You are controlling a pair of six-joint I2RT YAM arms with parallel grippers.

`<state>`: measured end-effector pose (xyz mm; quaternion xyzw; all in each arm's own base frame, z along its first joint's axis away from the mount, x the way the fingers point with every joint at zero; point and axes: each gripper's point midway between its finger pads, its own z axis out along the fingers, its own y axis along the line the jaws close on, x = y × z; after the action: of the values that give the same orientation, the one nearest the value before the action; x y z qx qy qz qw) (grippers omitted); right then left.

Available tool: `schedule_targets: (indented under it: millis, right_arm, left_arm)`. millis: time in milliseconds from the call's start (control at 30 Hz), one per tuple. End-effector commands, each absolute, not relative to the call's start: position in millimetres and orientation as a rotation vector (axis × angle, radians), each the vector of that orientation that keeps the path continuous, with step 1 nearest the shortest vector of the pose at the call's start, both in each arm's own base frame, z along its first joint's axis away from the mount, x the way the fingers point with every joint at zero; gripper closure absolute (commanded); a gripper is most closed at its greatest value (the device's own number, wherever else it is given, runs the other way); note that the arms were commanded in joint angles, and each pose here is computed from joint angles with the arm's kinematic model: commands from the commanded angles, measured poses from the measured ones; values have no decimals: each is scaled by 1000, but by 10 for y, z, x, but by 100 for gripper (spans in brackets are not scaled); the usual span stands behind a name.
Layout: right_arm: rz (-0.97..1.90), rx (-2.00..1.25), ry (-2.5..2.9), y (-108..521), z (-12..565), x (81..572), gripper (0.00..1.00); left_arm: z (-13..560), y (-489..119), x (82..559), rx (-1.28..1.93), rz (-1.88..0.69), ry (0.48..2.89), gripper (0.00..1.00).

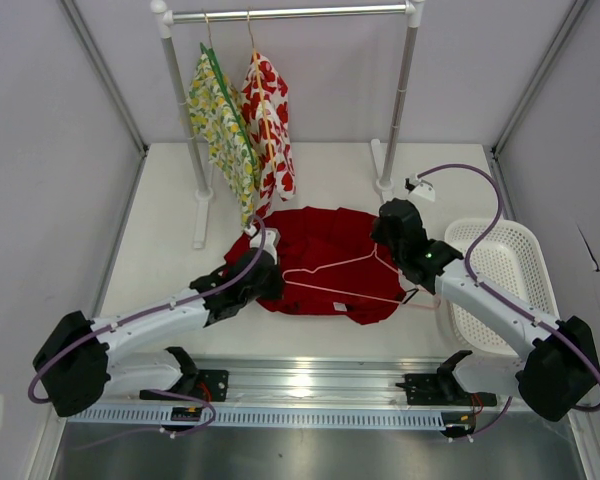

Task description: Place the skirt on the hanger

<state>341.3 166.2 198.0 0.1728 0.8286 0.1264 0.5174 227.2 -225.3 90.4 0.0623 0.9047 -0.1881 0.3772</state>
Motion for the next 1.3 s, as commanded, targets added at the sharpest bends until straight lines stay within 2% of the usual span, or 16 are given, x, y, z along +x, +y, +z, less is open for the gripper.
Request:
schedule_targets:
  millis: [0,100,200,233,333,500,800,1267]
  right_arm:
    - [289,453,1940,1581,2168,3454,100]
    - [302,445,1942,1612,2172,3458,100]
    - [295,442,1947,1607,2164,3462,100]
    - [294,441,1948,1607,2163,3462,100]
    - [295,436,1956,1621,2143,3465,100]
    - [294,435,1969,1639,2103,3477,100]
    - [290,433,1974,1644,2078,3485,100]
    - [296,433,1975,1654,2076,3478,100]
  left_arm:
    - [1273,-2489,2255,206,-671,2172,100]
    - [1269,-2517,2133,349,-610,2200,94]
    - [1290,-2572,2024,423,-533,2196,80]
    - [1256,-2578,1938,457,-514,2212,71]
    - [1252,-2641,1842,515,-489,2220,63]
    - [1103,-2633,1770,612,-315,2271,62]
    - [982,-2618,1775,666,-179,2318,56]
    - [953,-2720,1703,711,-226,2337,56]
